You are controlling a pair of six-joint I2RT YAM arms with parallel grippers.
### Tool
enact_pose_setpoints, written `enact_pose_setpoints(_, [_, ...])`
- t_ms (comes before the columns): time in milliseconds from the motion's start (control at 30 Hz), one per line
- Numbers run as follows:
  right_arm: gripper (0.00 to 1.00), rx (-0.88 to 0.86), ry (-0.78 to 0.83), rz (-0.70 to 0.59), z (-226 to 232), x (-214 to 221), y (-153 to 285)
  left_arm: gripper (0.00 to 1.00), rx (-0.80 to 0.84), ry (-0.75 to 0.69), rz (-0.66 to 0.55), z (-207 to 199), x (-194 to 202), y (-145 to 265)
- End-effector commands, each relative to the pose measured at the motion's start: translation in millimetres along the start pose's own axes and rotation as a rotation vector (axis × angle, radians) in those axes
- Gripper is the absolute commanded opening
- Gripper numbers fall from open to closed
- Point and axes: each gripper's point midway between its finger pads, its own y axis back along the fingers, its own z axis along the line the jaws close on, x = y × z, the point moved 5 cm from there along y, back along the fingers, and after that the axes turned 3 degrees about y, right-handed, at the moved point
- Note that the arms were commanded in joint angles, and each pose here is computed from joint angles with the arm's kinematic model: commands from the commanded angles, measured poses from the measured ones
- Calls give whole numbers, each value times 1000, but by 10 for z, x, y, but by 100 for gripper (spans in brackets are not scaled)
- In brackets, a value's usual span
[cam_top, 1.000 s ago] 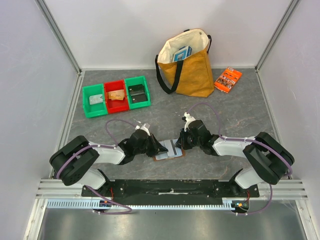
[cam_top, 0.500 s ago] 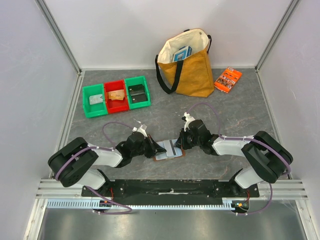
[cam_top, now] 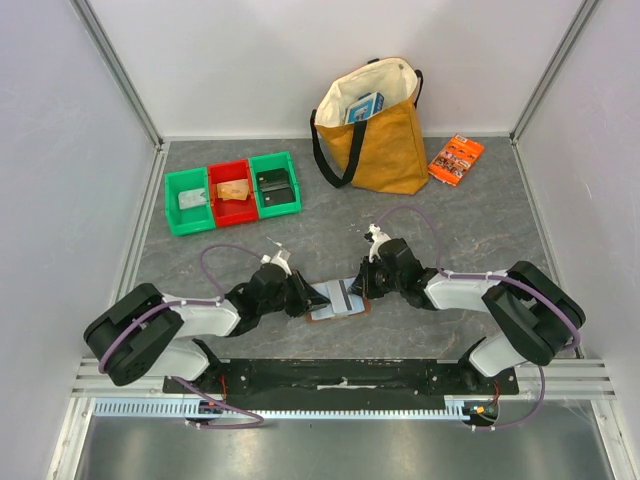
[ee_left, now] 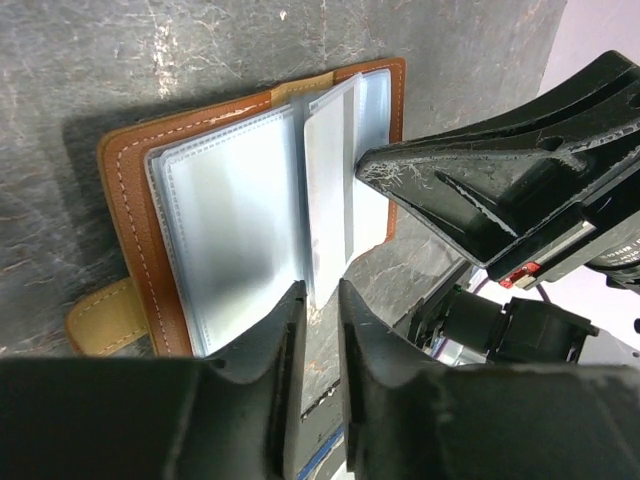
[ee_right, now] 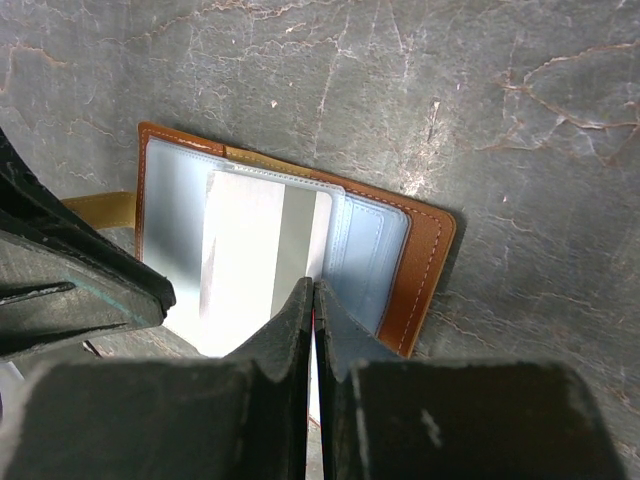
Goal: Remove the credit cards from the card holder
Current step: Remove the credit card from the card holder.
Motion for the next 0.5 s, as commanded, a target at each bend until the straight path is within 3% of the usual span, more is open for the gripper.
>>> enact_pose_setpoints(0, [8,89,-17,127,-221,326,8,30,21,-47,-20,-135,-83,-61])
enact_pose_setpoints(467, [7,86,-14,122,-213,316,17,33,-30,-37,-43,-72,-237,-207])
